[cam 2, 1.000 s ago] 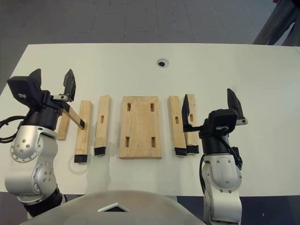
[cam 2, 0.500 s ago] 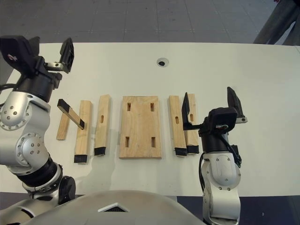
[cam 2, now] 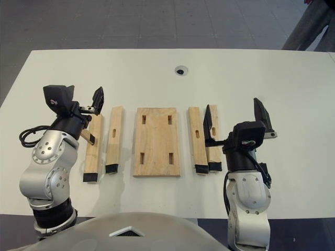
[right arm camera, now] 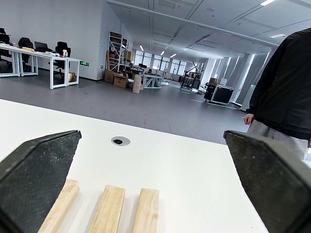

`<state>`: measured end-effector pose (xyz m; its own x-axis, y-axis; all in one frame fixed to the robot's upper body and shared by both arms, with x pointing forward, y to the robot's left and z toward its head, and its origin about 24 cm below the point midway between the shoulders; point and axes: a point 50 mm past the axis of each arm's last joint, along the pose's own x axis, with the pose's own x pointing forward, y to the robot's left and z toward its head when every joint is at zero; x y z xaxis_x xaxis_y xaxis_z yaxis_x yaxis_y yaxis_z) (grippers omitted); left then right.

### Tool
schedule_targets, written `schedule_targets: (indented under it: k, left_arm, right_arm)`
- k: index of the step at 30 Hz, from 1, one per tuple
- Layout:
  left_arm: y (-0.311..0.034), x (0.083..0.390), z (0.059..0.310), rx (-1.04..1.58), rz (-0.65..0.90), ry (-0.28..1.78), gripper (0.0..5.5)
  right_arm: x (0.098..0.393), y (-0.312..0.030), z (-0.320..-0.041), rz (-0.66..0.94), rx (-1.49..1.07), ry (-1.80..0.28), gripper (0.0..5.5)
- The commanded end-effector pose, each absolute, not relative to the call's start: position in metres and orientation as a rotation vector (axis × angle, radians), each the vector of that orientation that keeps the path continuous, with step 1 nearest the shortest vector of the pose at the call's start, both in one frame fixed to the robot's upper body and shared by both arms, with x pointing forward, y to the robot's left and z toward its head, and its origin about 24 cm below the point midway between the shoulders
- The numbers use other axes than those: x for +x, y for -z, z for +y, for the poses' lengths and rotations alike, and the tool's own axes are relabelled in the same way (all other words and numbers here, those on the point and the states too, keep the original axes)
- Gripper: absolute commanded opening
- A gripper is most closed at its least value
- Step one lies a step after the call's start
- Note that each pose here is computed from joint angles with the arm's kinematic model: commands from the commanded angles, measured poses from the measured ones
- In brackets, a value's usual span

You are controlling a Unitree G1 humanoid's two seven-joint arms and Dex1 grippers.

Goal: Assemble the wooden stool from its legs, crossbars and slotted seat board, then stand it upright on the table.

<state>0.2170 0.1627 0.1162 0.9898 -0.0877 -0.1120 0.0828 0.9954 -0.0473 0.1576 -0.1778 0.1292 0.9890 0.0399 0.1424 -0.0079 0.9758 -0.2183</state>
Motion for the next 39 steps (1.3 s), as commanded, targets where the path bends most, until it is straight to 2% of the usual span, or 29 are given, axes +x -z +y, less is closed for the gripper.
schedule_targets:
  k: [1,6,9,11,14,16,19,26,28,31,34,39]
  left_arm:
    - [-0.078,0.202,0.160,-0.083,0.316,0.089,4.31]
    - [-0.101,0.207,0.160,-0.128,0.143,0.084,4.31]
    - [-0.151,0.208,0.159,-0.134,-0.162,0.105,4.31]
    - [-0.172,0.204,0.161,-0.118,-0.293,0.106,4.31]
    - [-0.188,0.195,0.162,-0.114,-0.380,0.117,4.31]
    - [-0.191,0.187,0.159,-0.108,-0.382,0.167,4.31]
    - [-0.173,0.180,0.162,-0.059,-0.252,0.148,4.31]
    - [-0.112,0.109,0.165,0.012,0.138,-0.038,4.31]
    - [-0.104,0.098,0.164,0.007,0.189,-0.077,4.31]
    - [-0.091,0.086,0.158,0.032,0.284,-0.064,4.31]
    - [-0.071,0.080,0.163,0.078,0.417,-0.099,4.31]
    - [-0.056,0.081,0.167,0.083,0.513,-0.121,4.31]
  right_arm:
    - [0.156,-0.130,-0.178,-0.144,-0.213,-0.019,5.50]
    - [0.156,-0.129,-0.177,-0.144,-0.209,-0.018,5.50]
    - [0.156,-0.129,-0.175,-0.146,-0.207,-0.024,5.50]
    - [0.155,-0.130,-0.173,-0.149,-0.206,-0.039,5.50]
    - [0.147,-0.137,-0.157,-0.157,-0.174,-0.144,5.50]
    - [0.140,-0.144,-0.143,-0.160,-0.130,-0.221,5.50]
    - [0.139,-0.145,-0.142,-0.156,-0.132,-0.221,5.50]
    - [0.146,-0.144,-0.157,-0.151,-0.153,-0.140,5.50]
    - [0.148,-0.143,-0.159,-0.151,-0.155,-0.132,5.50]
    - [0.151,-0.143,-0.164,-0.153,-0.164,-0.119,5.50]
    - [0.151,-0.144,-0.166,-0.157,-0.164,-0.108,5.50]
    - [0.151,-0.145,-0.164,-0.161,-0.158,-0.110,5.50]
